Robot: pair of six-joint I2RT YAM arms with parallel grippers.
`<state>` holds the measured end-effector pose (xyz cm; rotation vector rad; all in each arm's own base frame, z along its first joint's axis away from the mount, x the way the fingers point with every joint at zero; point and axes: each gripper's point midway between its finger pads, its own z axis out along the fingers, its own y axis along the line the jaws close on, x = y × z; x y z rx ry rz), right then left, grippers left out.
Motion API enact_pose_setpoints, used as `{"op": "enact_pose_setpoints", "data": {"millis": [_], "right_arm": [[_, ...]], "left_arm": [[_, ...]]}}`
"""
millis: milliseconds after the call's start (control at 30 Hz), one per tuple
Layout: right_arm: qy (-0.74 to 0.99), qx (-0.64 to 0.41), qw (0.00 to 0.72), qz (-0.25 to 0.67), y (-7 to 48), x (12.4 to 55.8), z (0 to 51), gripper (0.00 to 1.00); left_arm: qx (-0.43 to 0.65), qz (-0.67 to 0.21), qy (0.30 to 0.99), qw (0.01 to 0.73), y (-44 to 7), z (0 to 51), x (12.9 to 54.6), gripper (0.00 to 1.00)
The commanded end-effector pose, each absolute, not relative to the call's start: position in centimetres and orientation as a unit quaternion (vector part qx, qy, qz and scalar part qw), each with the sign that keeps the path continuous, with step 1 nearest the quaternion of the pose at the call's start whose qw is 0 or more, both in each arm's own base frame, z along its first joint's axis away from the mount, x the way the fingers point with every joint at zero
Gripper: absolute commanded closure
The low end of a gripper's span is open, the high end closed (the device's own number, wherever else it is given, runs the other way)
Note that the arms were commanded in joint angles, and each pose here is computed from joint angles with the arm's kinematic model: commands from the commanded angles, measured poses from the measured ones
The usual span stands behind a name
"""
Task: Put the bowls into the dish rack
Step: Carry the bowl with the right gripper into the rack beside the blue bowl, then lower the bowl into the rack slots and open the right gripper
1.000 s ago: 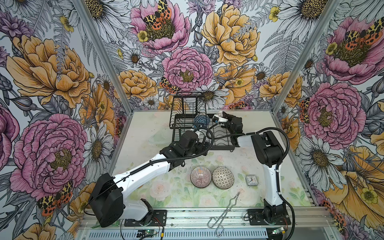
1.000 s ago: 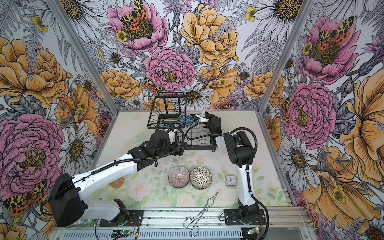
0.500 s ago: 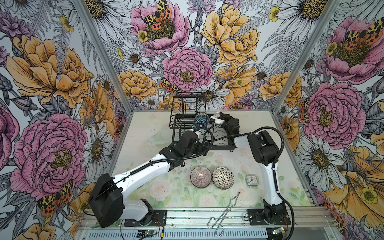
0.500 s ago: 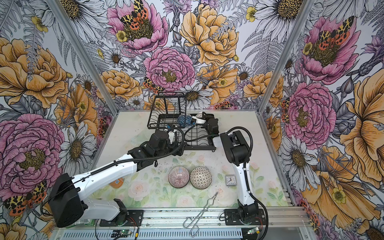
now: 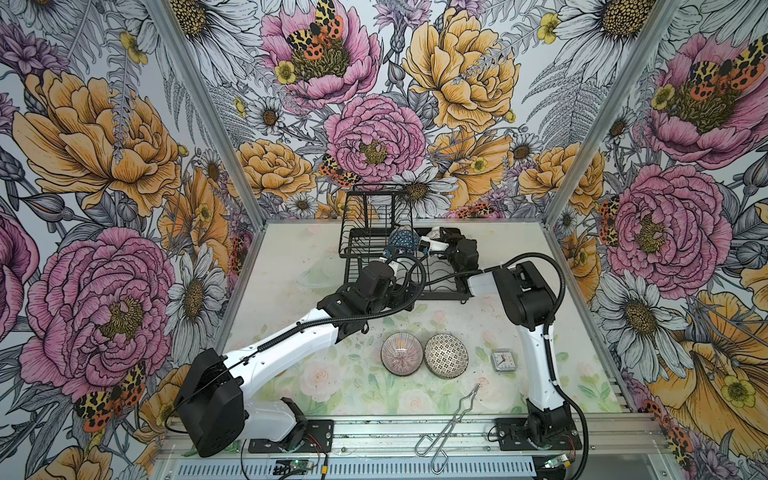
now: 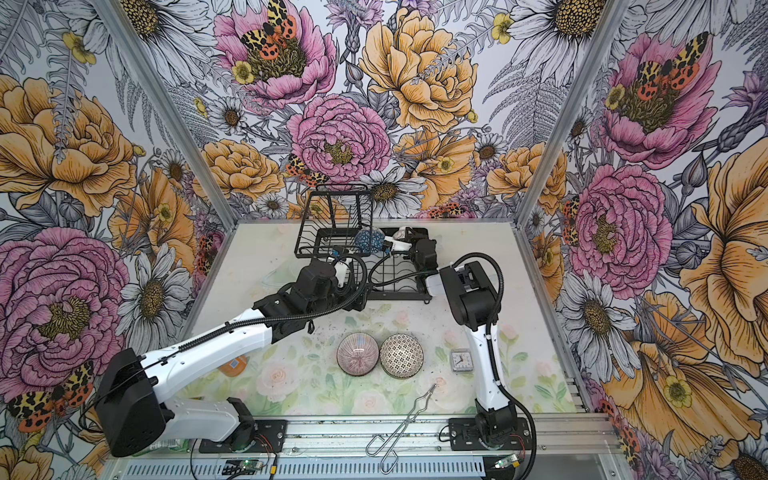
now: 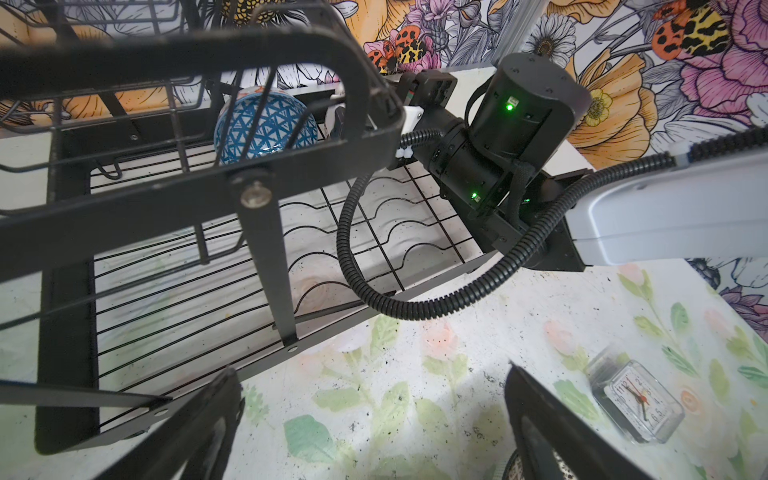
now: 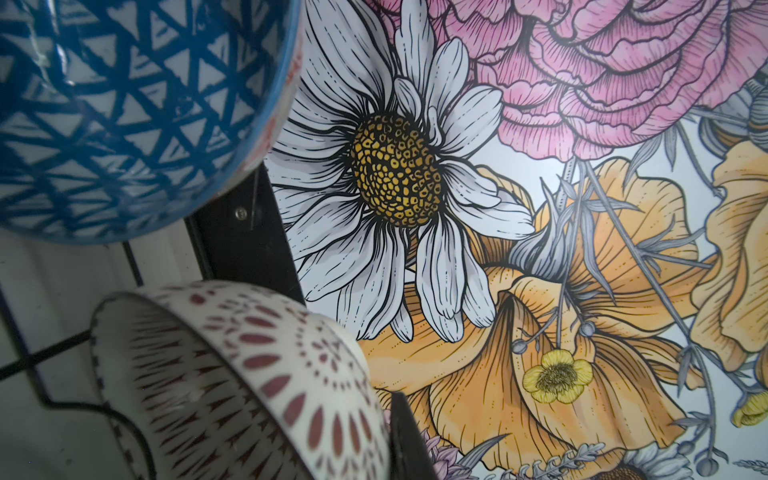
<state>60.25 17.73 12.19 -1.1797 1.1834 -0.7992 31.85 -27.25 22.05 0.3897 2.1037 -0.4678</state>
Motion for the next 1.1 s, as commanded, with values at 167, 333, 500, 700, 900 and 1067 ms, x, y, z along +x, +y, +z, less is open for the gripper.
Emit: {"op": "enact_pose_setpoints", "data": {"millis": [167, 333, 500, 700, 900, 1067], "right_arm": [[0.516, -0.480, 0.623, -0.340, 17.3, 60.0, 15.7, 0.95], [0.520, -0.474, 0.629, -0.331, 17.4, 59.6, 16.2, 0.83], [0.519, -0.471, 0.633, -0.330, 17.4, 59.4, 16.7, 0.75], [0.516, -0.470, 0.636, -0.330, 17.4, 59.2, 17.4, 0.71], [0.531, -0.438, 0.657, -0.308, 17.0, 57.8, 19.3, 0.35], [0.558, -0.401, 0.668, -0.285, 16.9, 55.5, 21.1, 0.01]], "left_arm": [[0.162, -0.210, 0.847, 0.461, -27.2, 21.9, 31.9, 0.01], [0.161, -0.206, 0.851, 0.456, -27.0, 21.1, 32.0, 0.01], [0.162, -0.208, 0.850, 0.456, -27.1, 21.1, 32.0, 0.01], [0.162, -0.204, 0.851, 0.455, -26.9, 21.2, 31.9, 0.01], [0.160, -0.191, 0.854, 0.457, -26.0, 21.6, 31.6, 0.01], [0.166, -0.173, 0.858, 0.454, -25.1, 21.7, 31.4, 0.01]]}}
